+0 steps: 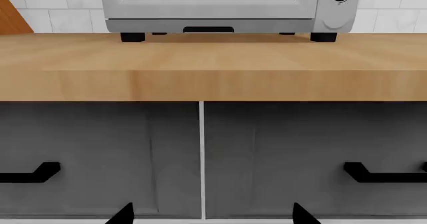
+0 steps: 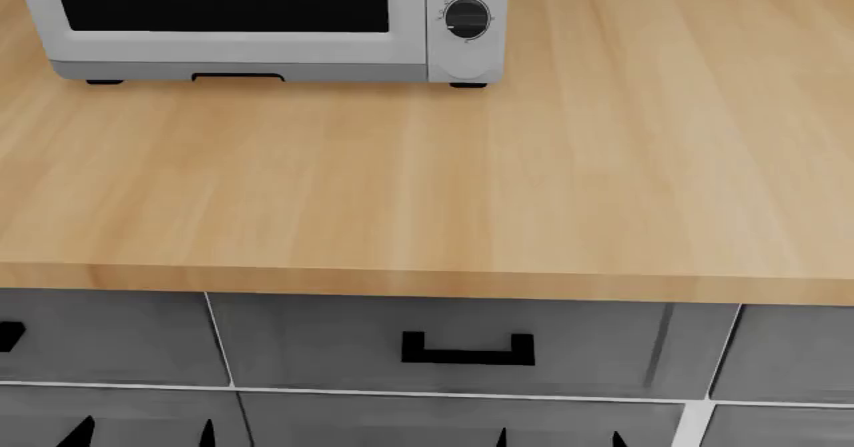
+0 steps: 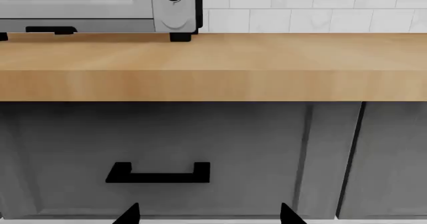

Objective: Navigate to the toaster.

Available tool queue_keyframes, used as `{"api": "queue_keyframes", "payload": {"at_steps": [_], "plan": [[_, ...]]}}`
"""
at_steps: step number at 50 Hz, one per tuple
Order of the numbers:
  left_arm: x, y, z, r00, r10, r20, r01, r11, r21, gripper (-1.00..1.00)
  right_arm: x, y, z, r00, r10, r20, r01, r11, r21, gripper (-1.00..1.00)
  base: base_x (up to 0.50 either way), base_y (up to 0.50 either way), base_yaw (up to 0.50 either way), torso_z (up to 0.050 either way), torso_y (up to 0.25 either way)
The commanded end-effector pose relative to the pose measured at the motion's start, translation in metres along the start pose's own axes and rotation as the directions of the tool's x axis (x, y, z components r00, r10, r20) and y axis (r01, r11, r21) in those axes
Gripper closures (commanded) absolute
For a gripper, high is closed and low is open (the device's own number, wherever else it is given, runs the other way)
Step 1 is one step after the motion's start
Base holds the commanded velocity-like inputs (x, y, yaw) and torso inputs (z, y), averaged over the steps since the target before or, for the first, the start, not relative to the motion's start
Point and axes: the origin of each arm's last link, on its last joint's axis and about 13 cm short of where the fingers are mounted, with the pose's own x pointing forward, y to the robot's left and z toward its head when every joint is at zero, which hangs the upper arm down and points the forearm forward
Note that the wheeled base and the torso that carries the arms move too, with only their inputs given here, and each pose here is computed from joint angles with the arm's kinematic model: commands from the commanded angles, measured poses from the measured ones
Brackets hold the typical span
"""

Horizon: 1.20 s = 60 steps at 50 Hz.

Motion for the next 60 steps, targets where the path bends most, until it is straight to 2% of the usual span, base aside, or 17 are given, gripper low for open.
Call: {"api": "queue_keyframes", "payload": {"at_steps": [1, 5, 14, 60], "plan": [[0.0, 0.0001, 0.0, 1.0, 0.0, 0.0, 0.0, 1.0, 0.0, -1.0, 0.0, 0.0003, 0.0, 1.0, 0.0, 0.0, 0.0, 1.0, 0.0, -1.0, 0.0, 0.0, 0.0, 0.0, 0.0], [-0.0016, -0.0001, -0.0004, 1.0, 0.006, 0.011, -0.006, 1.0, 0.006, -1.0, -0.0024, 0.0016, -0.0011, 1.0, 0.008, 0.017, -0.008, 1.0, -0.024, -1.0, 0.0, 0.0, 0.0, 0.0, 0.0], [-0.0048, -0.0009, -0.0012, 1.0, 0.023, 0.008, -0.023, 0.999, 0.023, -1.0, -0.0058, 0.0012, -0.0005, 1.0, 0.015, 0.027, -0.014, 1.0, -0.02, -1.0, 0.0, -0.06, 0.0, 0.0, 0.0], [-0.0073, 0.0002, 0.0004, 1.0, 0.023, 0.009, -0.023, 1.0, 0.011, -1.0, -0.0074, 0.0022, -0.0002, 1.0, 0.001, 0.012, -0.001, 1.0, -0.031, -1.0, 0.0, -0.44, 0.0, 0.0, 0.0]]}}
